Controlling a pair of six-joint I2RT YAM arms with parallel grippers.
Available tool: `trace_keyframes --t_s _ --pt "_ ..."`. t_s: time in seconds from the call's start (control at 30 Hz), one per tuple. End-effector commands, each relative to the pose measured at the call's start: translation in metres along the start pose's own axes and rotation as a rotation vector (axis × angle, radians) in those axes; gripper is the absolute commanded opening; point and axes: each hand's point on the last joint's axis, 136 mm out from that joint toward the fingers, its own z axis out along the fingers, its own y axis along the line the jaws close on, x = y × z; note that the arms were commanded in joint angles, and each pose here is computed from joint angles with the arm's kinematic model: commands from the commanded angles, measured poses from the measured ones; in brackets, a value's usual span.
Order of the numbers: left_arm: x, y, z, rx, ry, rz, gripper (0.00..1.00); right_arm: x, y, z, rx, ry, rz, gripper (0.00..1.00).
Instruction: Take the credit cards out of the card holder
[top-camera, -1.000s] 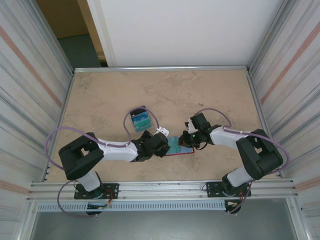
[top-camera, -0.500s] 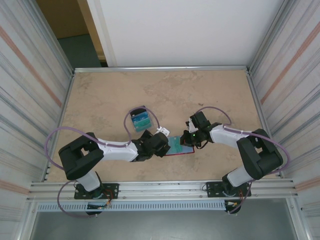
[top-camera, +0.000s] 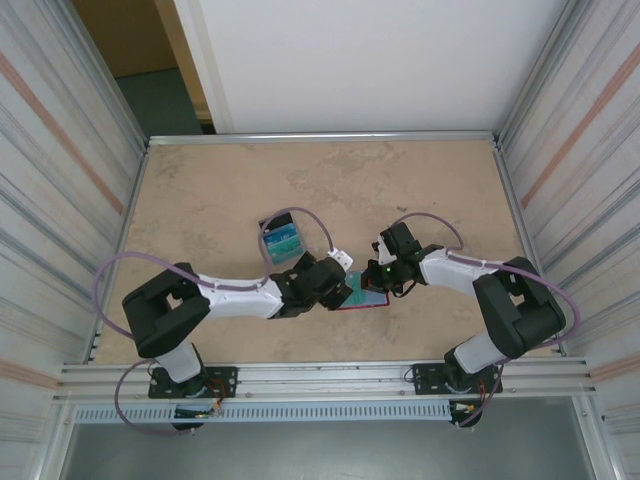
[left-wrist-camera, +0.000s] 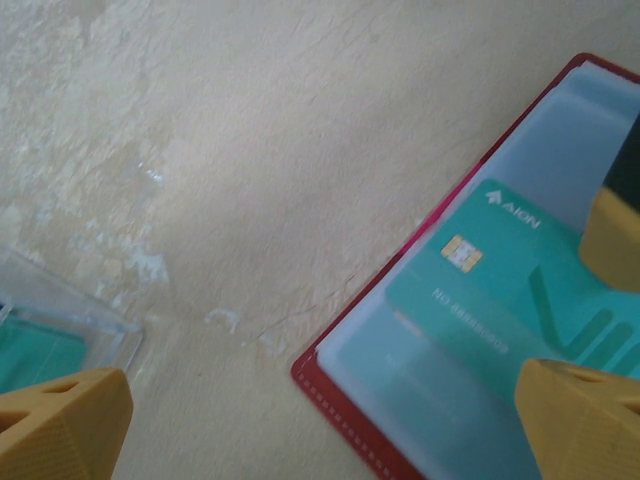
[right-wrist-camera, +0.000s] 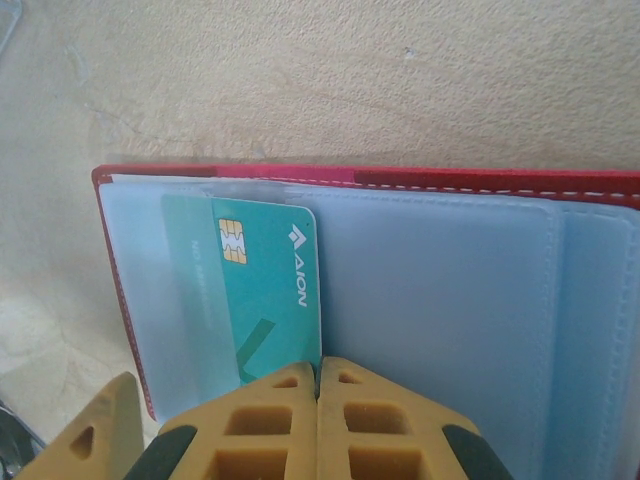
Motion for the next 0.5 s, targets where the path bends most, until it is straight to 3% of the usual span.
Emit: trace_keyframes --t_s 0.0,0.47 --pt "-0.006 -0.007 0.007 0.015 -0.003 0.029 0.99 -0.001 -0.009 0.002 0.044 0.012 0.013 0.05" --pt "0.014 -0.006 0.017 0.016 0.054 0.022 0.99 0.0 -0.016 -0.001 0.066 0.008 0.034 0.05"
